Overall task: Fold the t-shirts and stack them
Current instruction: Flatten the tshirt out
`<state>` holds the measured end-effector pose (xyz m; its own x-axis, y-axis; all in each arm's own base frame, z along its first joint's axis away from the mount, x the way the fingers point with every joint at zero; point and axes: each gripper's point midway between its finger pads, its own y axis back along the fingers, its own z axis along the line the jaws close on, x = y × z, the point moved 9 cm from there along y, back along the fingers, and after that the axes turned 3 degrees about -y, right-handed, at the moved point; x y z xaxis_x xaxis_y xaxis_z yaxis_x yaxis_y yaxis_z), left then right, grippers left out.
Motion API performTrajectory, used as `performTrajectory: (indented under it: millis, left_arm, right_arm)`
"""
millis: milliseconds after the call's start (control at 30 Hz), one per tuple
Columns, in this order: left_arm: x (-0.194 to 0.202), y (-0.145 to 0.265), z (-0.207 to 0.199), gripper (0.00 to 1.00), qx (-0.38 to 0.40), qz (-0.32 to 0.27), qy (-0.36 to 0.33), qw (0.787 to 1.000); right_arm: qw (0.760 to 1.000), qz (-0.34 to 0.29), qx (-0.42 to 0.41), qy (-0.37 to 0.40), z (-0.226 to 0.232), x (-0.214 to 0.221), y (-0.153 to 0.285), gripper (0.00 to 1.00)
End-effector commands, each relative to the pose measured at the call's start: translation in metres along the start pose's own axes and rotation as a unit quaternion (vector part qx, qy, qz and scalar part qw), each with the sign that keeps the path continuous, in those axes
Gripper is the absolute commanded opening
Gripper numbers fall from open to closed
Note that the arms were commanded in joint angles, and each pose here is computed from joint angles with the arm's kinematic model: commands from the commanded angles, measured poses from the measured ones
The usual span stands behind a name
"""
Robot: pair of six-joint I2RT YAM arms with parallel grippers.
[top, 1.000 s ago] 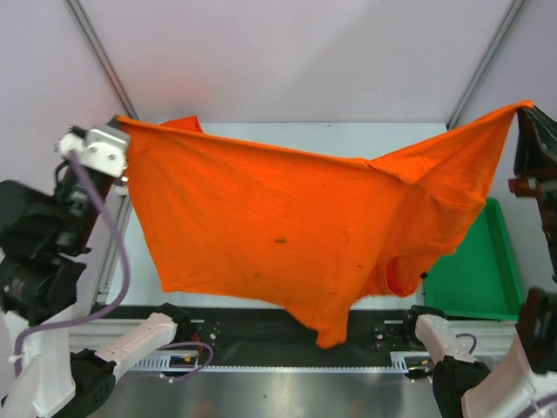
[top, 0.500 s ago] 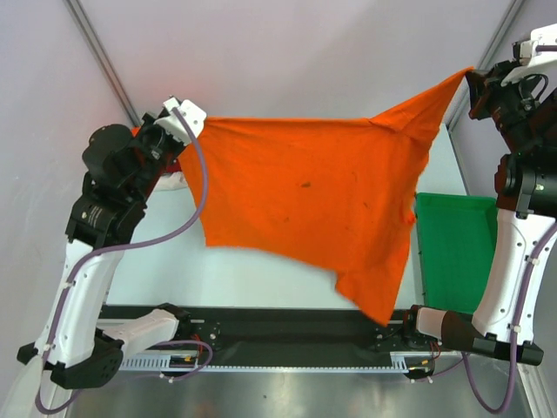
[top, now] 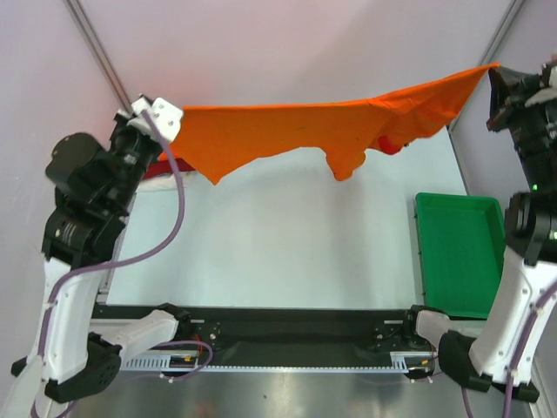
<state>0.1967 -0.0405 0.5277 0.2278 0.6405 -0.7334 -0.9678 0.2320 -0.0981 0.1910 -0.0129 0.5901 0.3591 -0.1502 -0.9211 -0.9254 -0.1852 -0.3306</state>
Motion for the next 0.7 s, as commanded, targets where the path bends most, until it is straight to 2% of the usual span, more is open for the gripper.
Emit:
performTrajectory:
  millis: [0, 67, 267, 467, 633, 667]
  left_arm:
    - [-0.002, 0.034, 0.012, 0.01, -0.023, -0.018, 0.017, 0.999]
    - [0.001, 0.043, 0.009, 0.00, -0.017, -0.019, 0.017, 1.000]
    - [-0.007, 0.072, 0.025, 0.00, -0.041, -0.046, 0.026, 0.998]
    - [-0.025, 0.078, 0.042, 0.00, -0.060, -0.070, 0.029, 0.995]
    - [-0.004, 0.057, 0.024, 0.00, -0.043, -0.031, 0.016, 0.998]
    - [0.000, 0.054, 0.019, 0.00, -0.038, -0.024, 0.012, 0.999]
  right_arm:
    - [0.999, -0.036, 0.022, 0.013, 0.010, -0.029, 0.041, 0.00]
    - [0.999, -0.031, 0.022, 0.009, 0.016, -0.030, 0.054, 0.00]
    - [0.996, -0.073, 0.039, 0.027, 0.027, -0.068, 0.096, 0.00]
    - [0.992, -0.116, 0.039, 0.036, 0.025, -0.102, 0.094, 0.00]
    - [0.995, -0.093, 0.025, 0.034, 0.017, -0.078, 0.065, 0.00]
    - [0.998, -0.058, 0.017, 0.022, 0.015, -0.051, 0.052, 0.00]
